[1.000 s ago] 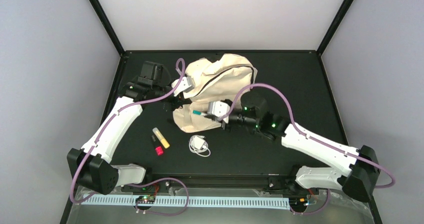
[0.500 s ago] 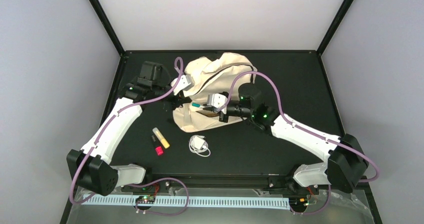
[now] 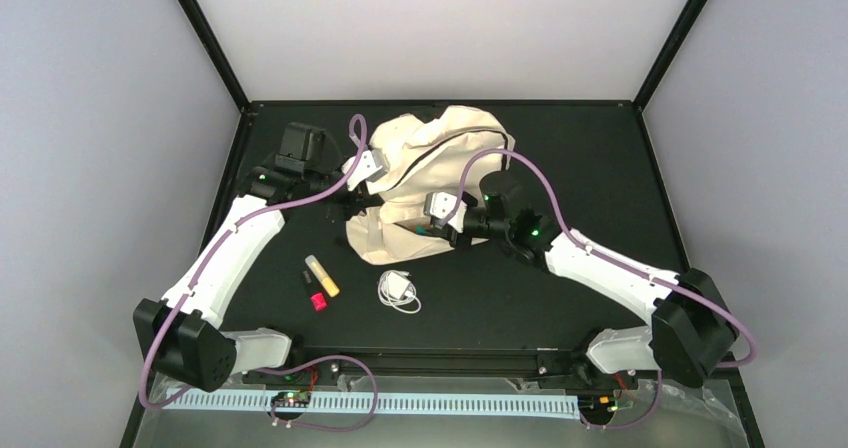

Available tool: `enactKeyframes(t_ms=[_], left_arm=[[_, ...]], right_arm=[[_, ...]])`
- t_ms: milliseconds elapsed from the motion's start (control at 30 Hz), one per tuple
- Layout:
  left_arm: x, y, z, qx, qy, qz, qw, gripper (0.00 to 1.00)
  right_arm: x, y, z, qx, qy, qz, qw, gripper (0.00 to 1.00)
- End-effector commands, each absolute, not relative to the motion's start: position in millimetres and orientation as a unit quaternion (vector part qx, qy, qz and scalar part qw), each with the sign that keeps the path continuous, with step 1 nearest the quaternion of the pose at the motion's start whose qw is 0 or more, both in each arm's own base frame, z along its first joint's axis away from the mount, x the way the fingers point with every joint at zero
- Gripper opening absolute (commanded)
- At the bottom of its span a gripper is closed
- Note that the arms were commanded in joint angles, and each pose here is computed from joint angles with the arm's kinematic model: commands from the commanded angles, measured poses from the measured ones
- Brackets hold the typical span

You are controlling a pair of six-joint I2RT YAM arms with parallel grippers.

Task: Pack the student bag

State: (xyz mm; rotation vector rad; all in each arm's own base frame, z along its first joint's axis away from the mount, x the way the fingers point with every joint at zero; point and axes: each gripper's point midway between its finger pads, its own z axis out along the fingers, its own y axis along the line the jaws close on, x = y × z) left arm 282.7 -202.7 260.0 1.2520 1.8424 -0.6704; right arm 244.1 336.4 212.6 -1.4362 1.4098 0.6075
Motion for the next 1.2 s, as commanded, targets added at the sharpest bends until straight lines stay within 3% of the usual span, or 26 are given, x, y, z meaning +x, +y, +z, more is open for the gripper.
enactKeyframes(t_ms=[0,100,200,267,333,433,500,1167], left_arm=[[284.2,-205.3,286.1,0.508,0.693,-0.259,0.441,0.02],[284.1,-205.5,286.6,0.508,0.693,-0.26,0.441,0.02],[284.3,-205.0,286.7,0.507,0.693,-0.258,0.442,0.02],[285.5,-204.0,285.7,0.505,0.697,-0.254,0.442,0.02],[288.7,-202.7,285.0,0.502,0.701,-0.248,0.443,0.01],[291.5,-202.2,283.2,0.5,0.704,-0.244,0.442,0.02],[292.1,-202.8,282.7,0.499,0.704,-0.246,0.441,0.02],[292.3,-203.8,278.8,0.502,0.704,-0.249,0.437,0.01]], right_arm=[[251.9,320.6,223.9,-0.582,0.609,0.209,0.497,0.45],[246.6,324.6,242.4,-0.565,0.616,0.238,0.494,0.62],[248.5,333.9,256.3,-0.524,0.653,0.235,0.493,0.67],[237.3,348.2,249.8,-0.509,0.684,0.236,0.467,0.7],[217.8,365.5,237.4,-0.51,0.703,0.236,0.435,0.82],[193.4,387.7,216.3,-0.502,0.733,0.233,0.395,0.86],[183.2,399.1,201.8,-0.49,0.753,0.233,0.373,0.99],[166.6,416.2,71.9,-0.49,0.842,0.068,0.216,1.0]])
